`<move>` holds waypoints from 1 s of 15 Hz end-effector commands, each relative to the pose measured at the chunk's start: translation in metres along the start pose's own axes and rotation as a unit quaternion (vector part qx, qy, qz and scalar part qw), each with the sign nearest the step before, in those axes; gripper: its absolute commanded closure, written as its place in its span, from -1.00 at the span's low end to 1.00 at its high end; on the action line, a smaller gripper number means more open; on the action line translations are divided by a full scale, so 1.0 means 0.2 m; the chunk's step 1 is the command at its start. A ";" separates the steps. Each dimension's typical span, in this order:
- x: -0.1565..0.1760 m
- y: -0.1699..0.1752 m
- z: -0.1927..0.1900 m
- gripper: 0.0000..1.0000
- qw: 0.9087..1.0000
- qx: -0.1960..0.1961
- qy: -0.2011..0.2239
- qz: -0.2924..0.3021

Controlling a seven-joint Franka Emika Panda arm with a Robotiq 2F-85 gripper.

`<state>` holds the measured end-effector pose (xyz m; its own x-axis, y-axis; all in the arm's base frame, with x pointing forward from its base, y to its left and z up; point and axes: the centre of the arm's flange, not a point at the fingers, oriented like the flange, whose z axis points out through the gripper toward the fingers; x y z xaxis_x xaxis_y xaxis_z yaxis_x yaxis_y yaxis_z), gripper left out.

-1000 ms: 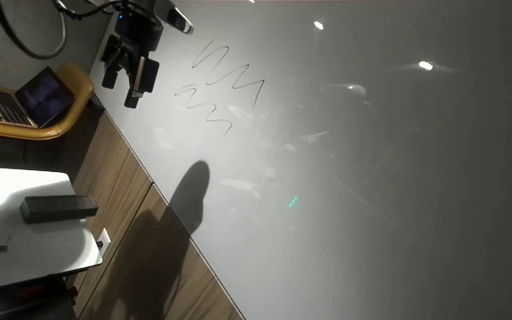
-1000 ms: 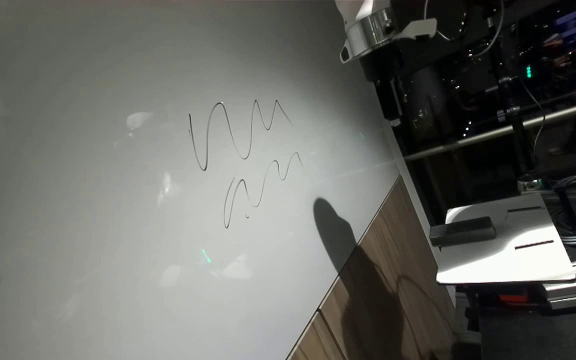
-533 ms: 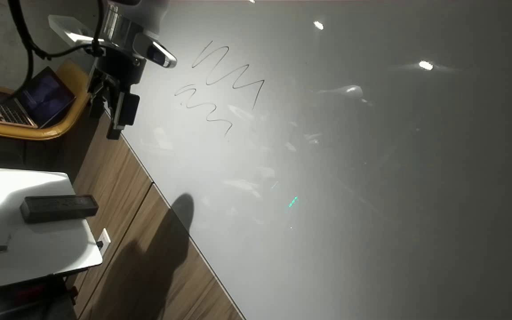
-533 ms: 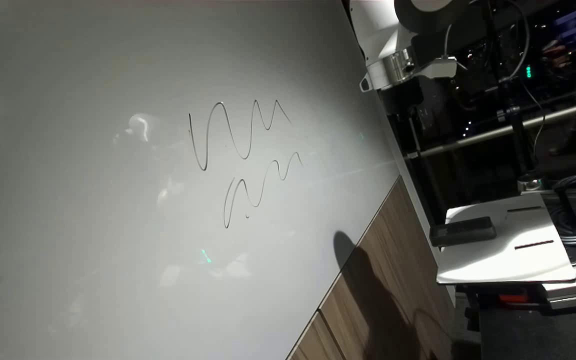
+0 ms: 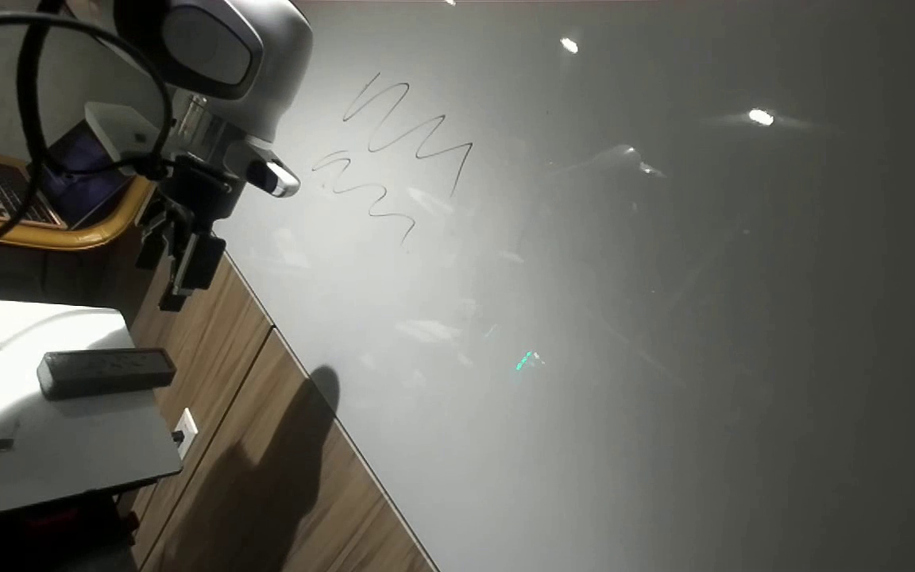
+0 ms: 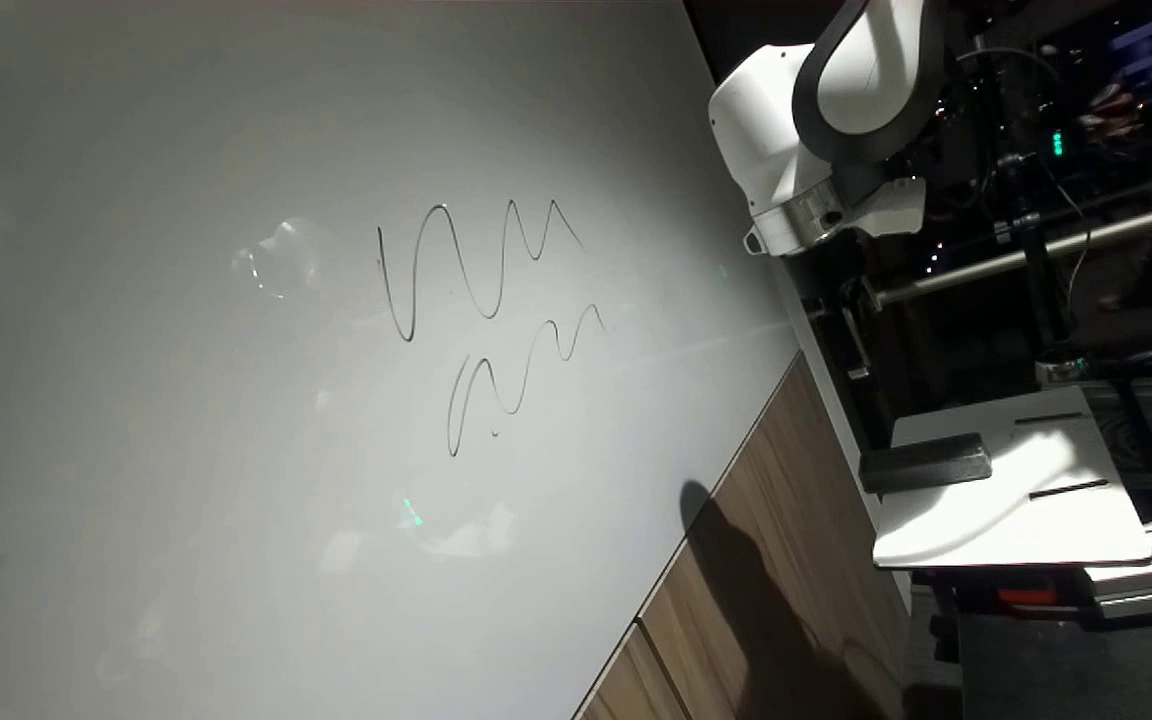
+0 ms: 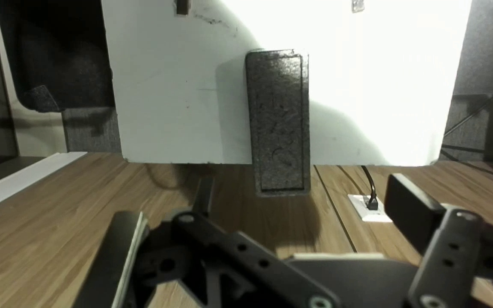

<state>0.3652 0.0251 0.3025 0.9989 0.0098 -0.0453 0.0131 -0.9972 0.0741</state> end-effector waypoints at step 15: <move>-0.08 -0.02 0.47 -1.00 0.999 0.011 -0.046 -0.019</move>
<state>0.3639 0.0280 0.2187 0.9873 0.0242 -0.1569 0.0326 -0.9982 0.0511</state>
